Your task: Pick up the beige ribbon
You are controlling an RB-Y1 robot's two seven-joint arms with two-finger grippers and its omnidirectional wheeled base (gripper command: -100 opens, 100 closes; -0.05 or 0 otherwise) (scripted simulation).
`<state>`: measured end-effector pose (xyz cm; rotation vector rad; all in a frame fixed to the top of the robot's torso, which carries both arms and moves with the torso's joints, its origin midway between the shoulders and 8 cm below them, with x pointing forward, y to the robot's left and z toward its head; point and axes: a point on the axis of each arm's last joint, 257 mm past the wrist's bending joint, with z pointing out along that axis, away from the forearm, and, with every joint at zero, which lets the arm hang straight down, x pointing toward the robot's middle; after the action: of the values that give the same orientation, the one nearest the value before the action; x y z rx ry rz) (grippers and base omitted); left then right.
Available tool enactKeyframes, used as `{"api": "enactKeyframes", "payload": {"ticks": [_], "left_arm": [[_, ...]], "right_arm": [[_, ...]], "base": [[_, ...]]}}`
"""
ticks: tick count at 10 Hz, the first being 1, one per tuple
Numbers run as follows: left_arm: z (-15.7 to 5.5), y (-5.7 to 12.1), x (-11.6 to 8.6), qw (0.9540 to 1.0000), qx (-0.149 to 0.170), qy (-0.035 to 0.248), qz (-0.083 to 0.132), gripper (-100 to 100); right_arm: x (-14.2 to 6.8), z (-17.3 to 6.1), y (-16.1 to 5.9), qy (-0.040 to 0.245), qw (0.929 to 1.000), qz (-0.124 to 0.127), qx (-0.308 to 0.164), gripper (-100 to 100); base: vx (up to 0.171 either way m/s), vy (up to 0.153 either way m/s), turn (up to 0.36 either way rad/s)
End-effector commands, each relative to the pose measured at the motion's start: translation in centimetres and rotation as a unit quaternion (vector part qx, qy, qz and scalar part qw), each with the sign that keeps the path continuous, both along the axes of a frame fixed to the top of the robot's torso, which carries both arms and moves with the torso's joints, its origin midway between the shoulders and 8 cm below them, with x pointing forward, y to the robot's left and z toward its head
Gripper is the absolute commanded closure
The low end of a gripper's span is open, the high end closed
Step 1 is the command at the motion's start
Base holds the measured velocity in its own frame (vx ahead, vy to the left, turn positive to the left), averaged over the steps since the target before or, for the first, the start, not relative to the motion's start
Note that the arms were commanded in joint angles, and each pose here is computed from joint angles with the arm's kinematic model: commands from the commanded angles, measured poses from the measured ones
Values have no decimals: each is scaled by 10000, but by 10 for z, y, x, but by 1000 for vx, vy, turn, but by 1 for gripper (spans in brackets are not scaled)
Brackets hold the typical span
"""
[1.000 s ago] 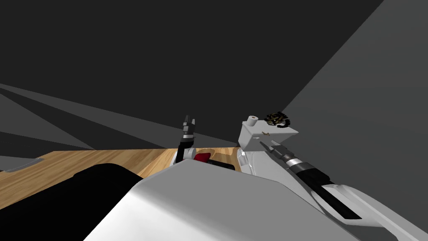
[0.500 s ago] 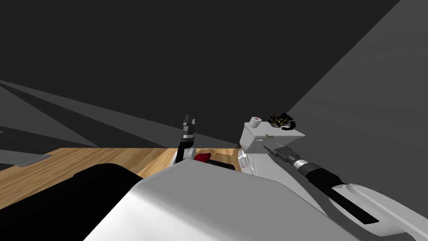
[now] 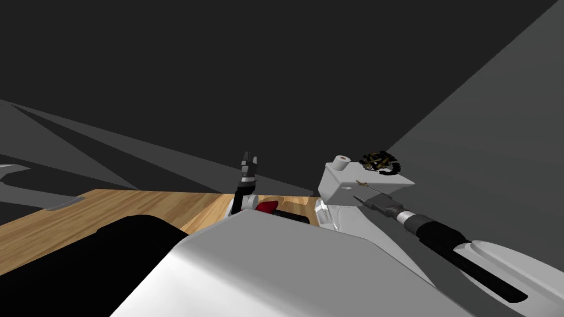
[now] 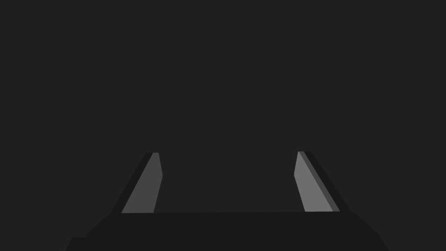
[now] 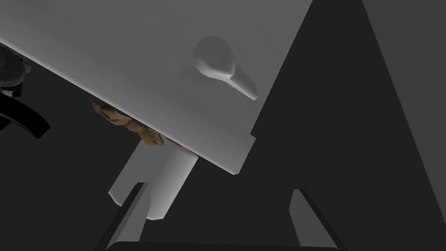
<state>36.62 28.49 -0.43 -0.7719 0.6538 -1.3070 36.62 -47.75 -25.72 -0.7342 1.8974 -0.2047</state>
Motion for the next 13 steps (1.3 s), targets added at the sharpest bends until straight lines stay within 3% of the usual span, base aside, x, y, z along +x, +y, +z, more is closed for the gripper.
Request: {"api": "enactKeyframes", "payload": {"ticks": [1,2,4,9,12,13], "left_arm": [[0,0,0,10000,0,0,0,0],[0,0,0,10000,0,0,0,0],[0,0,0,10000,0,0,0,0],[0,0,0,10000,0,0,0,0],[0,0,0,10000,0,0,0,0],[0,0,0,10000,0,0,0,0]], "right_arm": [[-2,-6,-16,147,9985,143,-505,-100],[-1,-4,-17,156,9982,171,-553,-100],[-4,-5,-41,348,9913,373,-1216,-100],[-9,1,-91,706,9632,768,-2478,-100],[-10,6,-109,822,9498,888,-2884,-100],[-10,4,-104,800,9527,870,-2801,-100]], "base": [[38,-6,71],[33,-2,64],[41,2,68],[42,8,78],[24,4,45],[8,-1,10]]}}
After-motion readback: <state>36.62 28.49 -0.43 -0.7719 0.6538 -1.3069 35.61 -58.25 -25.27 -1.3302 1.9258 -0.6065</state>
